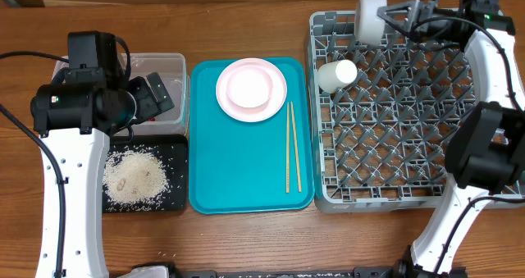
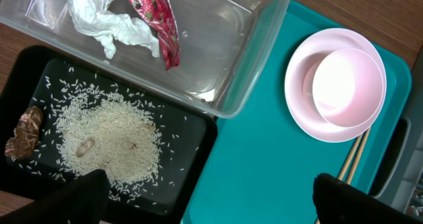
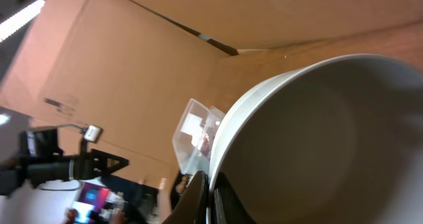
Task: Sort waste into correct bins and load items into the dishwasher
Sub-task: 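Lift the white bowl and carry it right into the dish rack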
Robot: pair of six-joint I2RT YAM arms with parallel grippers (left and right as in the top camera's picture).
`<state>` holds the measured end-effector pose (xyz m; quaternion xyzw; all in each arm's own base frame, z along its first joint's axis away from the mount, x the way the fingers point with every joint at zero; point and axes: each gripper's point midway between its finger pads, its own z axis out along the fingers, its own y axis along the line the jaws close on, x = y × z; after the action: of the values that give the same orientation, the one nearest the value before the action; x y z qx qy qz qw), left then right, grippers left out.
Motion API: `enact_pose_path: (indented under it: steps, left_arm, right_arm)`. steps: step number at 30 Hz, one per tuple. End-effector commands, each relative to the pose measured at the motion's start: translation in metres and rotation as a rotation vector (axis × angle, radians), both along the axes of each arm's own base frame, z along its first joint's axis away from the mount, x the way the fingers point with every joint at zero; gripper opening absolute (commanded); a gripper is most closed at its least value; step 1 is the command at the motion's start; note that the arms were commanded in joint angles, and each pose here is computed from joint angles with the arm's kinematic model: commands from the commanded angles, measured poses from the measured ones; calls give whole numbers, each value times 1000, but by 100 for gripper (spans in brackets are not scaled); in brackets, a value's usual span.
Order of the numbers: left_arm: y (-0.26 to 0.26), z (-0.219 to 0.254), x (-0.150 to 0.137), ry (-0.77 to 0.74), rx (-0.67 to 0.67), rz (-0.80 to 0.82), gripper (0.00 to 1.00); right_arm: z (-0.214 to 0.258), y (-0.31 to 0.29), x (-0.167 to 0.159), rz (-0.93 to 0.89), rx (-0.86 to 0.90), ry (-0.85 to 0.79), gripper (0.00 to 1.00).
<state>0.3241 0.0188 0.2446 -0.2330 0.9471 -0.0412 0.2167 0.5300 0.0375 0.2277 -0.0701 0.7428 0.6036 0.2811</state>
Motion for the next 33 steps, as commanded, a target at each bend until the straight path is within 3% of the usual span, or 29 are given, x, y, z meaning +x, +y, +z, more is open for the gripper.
enact_pose_path:
  steps: [1, 8, 16, 26, 33]
  left_arm:
    - [4, 4, 1, -11, 11, 13, 100]
    - [4, 4, 1, -11, 11, 13, 100]
    - [4, 4, 1, -11, 11, 13, 100]
    - [4, 4, 1, -11, 12, 12, 100]
    - [4, 4, 1, -11, 12, 12, 100]
  right_arm:
    - [-5, -5, -4, 38, 82, 23, 4]
    - [-18, -9, -4, 24, 95, 85, 4]
    - [-57, -19, 0, -97, -55, 251, 4]
    - [-61, -52, -1, -166, -58, 281, 5]
    - [-63, -79, -5, -230, -40, 345, 66]
